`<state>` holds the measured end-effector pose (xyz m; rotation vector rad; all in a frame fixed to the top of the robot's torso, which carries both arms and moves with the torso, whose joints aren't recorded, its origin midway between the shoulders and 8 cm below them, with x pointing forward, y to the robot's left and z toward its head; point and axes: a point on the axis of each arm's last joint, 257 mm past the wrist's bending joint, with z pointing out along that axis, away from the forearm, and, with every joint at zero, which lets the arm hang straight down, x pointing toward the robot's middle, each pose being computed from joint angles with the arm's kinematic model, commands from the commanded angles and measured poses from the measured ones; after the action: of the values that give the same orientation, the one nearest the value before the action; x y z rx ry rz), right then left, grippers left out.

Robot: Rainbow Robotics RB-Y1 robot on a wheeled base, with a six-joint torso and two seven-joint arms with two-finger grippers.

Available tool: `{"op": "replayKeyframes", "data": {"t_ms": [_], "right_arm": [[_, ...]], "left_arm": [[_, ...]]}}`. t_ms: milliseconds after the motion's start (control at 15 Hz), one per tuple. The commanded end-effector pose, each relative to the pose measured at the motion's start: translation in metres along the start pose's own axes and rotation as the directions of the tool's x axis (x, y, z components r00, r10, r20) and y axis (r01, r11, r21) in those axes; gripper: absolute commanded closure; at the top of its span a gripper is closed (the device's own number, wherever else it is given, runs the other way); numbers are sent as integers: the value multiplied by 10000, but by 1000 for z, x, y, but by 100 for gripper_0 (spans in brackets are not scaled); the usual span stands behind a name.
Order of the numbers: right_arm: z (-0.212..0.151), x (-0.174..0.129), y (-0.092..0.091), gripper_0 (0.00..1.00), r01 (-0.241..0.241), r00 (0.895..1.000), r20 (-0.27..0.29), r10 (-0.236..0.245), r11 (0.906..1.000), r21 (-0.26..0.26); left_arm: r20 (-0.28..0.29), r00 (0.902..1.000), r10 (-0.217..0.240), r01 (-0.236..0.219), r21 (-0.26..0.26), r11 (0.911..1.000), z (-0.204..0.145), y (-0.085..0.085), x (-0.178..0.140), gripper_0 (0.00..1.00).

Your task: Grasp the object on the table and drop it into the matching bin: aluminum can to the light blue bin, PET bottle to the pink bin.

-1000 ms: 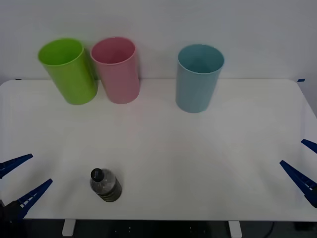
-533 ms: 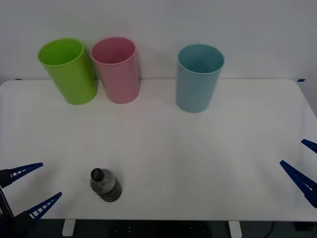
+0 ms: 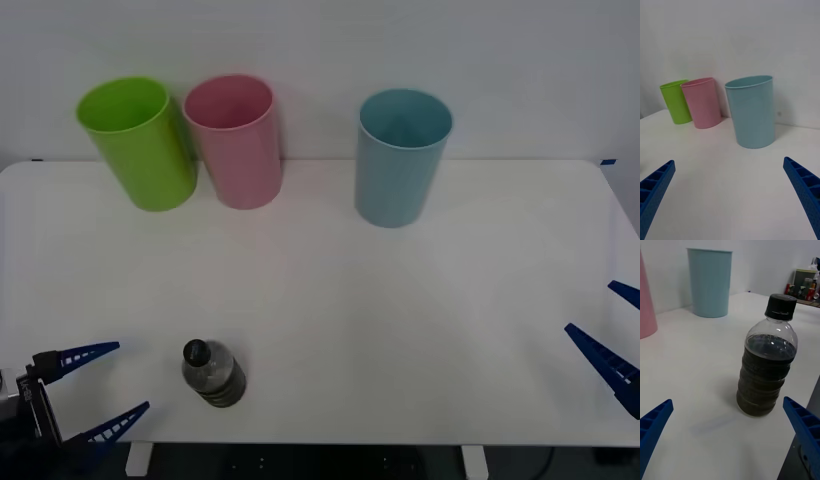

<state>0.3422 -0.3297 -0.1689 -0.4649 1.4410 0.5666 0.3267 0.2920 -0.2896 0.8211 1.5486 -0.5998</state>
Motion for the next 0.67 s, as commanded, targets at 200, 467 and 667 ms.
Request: {"op": "replayKeyframes", "data": {"t_ms": [200, 467, 667], "right_arm": [[0, 0, 0, 0, 0, 10000, 0, 0, 10000, 0], [0, 0, 0, 0, 0, 10000, 0, 0, 10000, 0], [0, 0, 0, 0, 0, 10000, 0, 0, 10000, 0]], "left_arm": [[85, 9989, 468, -471, 448, 9979, 20, -11, 5, 0], [193, 9989, 423, -436, 733, 9964, 39, -16, 8, 0], [291, 9986, 447, -470, 812, 9956, 53, -21, 8, 0]]}}
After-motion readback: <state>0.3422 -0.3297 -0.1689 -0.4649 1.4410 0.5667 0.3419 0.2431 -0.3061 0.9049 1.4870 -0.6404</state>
